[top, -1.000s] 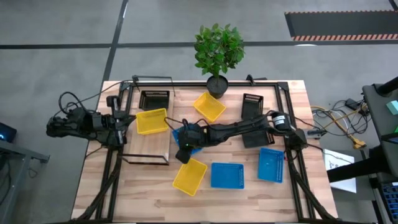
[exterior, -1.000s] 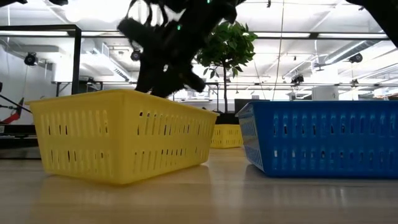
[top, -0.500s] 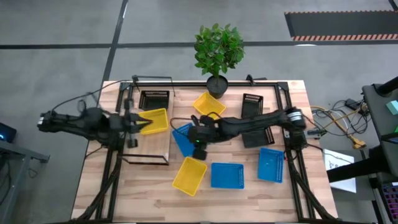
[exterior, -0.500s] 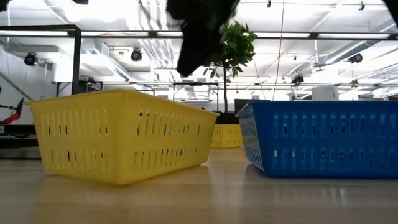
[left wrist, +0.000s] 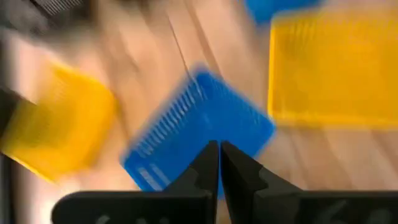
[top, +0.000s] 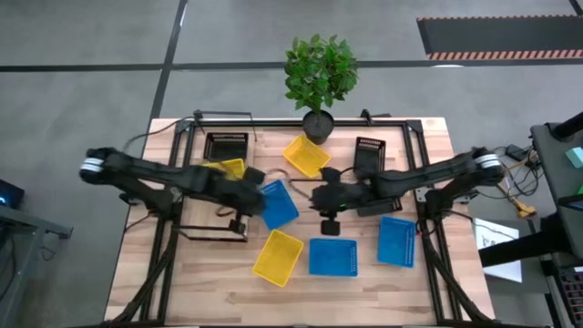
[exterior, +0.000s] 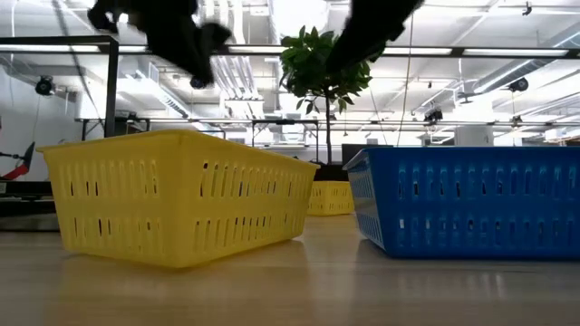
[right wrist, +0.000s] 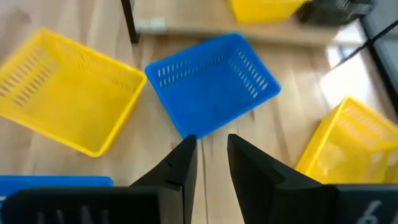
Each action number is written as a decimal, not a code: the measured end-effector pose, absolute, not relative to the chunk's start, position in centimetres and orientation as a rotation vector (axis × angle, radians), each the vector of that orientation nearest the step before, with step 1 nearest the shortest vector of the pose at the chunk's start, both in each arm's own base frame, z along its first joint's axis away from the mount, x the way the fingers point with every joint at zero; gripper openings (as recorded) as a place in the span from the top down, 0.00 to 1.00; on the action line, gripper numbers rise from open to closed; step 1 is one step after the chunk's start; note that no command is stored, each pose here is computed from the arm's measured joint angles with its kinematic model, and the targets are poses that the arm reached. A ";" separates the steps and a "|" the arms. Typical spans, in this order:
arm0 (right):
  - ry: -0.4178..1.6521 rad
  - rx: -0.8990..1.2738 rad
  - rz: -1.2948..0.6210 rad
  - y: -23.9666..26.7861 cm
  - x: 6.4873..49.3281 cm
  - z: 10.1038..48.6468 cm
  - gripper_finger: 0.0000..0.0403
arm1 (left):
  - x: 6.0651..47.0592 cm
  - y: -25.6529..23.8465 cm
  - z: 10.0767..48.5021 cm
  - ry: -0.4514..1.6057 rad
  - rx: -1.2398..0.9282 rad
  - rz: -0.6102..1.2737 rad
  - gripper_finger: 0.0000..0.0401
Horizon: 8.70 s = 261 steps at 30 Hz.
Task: Stack baskets on shelf by color
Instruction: Put the top blue basket on the shelf, then adjust the yellow basket on the shelf
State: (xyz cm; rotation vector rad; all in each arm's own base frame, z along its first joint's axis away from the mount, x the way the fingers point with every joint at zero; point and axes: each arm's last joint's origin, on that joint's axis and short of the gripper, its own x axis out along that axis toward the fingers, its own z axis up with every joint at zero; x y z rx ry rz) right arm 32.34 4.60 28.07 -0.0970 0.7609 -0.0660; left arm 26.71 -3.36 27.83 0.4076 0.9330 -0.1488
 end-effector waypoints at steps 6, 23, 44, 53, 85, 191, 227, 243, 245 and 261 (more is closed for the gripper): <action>0.603 -0.072 -0.054 4.0 28.8 27.0 0.82 | 30.2 -3.6 27.0 1.093 0.390 -0.230 1.00; 0.432 -0.048 -0.048 3.3 24.2 25.3 0.81 | 32.1 -3.3 26.0 1.043 0.418 -0.236 0.77; 0.433 -0.059 -0.045 3.3 24.2 25.3 0.81 | 33.6 -2.8 26.2 1.104 0.020 0.011 0.63; 0.459 -0.084 0.022 3.5 24.1 25.1 0.77 | 33.5 -4.0 24.8 1.191 0.043 -0.084 0.63; 0.521 -0.110 0.046 3.4 23.1 24.9 0.77 | 38.5 -4.2 19.8 1.111 -0.221 0.252 0.75; 0.567 -0.157 0.058 3.3 22.8 23.9 0.77 | 28.6 -5.6 31.0 1.305 -0.491 0.853 0.68; 0.632 -0.181 -0.035 2.0 46.7 21.7 0.98 | 13.3 -4.2 29.9 0.038 0.429 0.300 0.79; 0.684 -0.158 -0.062 0.6 51.7 18.0 0.98 | 10.2 -2.7 30.2 -0.072 0.375 0.325 0.79; 0.668 -0.159 -0.061 0.6 52.2 18.2 0.98 | 10.1 -2.7 30.3 -0.077 0.365 0.326 0.79; 0.758 -0.194 -0.014 0.8 53.4 19.0 0.98 | 10.3 -2.7 30.1 -0.080 0.292 0.319 0.79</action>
